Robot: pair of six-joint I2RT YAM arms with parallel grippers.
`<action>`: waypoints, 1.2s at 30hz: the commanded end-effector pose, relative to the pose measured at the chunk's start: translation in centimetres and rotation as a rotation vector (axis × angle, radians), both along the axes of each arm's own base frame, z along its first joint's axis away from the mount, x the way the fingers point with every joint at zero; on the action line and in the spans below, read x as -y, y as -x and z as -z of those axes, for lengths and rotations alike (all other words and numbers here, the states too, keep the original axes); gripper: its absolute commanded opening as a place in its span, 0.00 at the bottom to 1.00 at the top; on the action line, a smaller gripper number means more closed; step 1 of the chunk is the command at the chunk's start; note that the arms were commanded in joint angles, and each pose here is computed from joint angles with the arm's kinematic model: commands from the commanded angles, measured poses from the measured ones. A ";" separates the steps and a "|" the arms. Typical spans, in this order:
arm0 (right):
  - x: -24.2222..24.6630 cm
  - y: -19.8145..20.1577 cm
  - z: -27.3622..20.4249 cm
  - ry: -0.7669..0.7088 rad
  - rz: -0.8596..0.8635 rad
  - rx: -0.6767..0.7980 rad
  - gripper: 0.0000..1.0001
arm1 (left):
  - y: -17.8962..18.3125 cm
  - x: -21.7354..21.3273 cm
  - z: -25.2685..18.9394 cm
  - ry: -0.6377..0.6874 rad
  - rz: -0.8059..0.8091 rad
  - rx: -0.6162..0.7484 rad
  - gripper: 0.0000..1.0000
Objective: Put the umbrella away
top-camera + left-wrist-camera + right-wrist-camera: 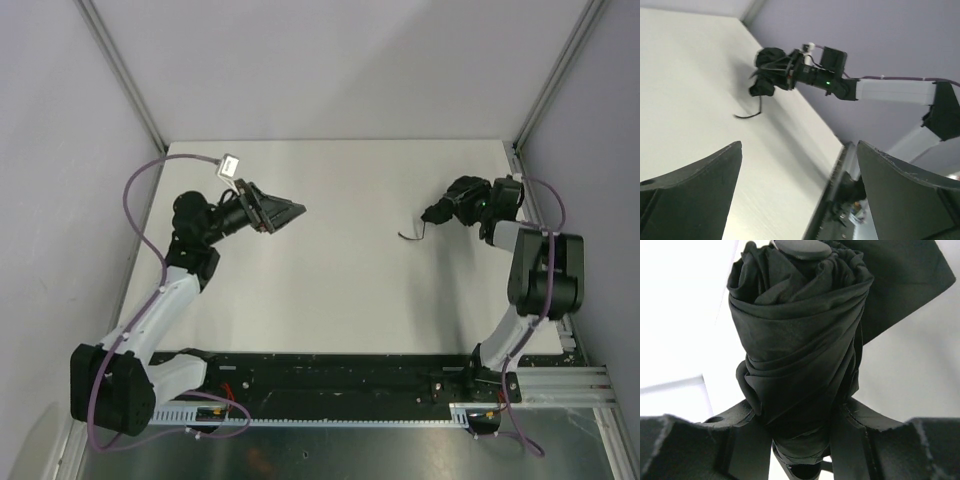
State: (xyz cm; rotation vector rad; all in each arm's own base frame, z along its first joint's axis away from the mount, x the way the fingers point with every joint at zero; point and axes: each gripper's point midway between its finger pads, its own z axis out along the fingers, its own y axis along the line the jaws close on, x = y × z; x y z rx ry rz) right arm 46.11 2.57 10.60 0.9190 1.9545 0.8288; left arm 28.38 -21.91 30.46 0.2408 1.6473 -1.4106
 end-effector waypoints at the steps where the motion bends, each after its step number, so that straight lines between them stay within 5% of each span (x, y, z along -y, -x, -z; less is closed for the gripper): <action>1: 4.0 -8.0 -4.4 -0.037 0.110 0.208 0.09 | -3.1 -2.5 1.2 -0.237 -0.207 0.031 0.99; 7: 7.3 -13.6 -1.9 -0.008 0.124 0.183 0.13 | -6.5 -8.4 2.4 -0.497 -0.545 0.010 0.99; 14: 9.6 -18.8 1.8 0.008 0.071 0.107 0.22 | -8.2 -12.7 1.8 -0.630 -0.765 0.038 0.99; 17: 9.7 -19.6 2.7 0.021 0.056 0.074 0.40 | -8.4 -14.2 2.0 -0.658 -0.838 0.038 0.99; 19: 10.3 -19.4 2.4 0.081 0.065 0.052 0.64 | -8.3 -15.1 1.7 -0.668 -0.891 0.058 0.99; 21: 11.2 -18.7 1.7 0.165 0.087 -0.002 0.88 | -8.1 -15.8 1.4 -0.676 -0.926 0.076 0.99; 23: 12.3 -17.5 0.9 0.259 0.097 -0.082 0.96 | -7.9 -16.3 1.5 -0.687 -0.945 0.089 0.99; 30: 13.3 -9.1 -5.0 0.449 0.135 -0.160 0.99 | -6.5 -15.7 1.5 -0.648 -0.927 0.124 0.99; 36: 6.2 0.3 -6.9 0.537 0.045 -0.148 0.99 | -4.3 -11.9 0.4 -0.608 -0.830 0.207 0.99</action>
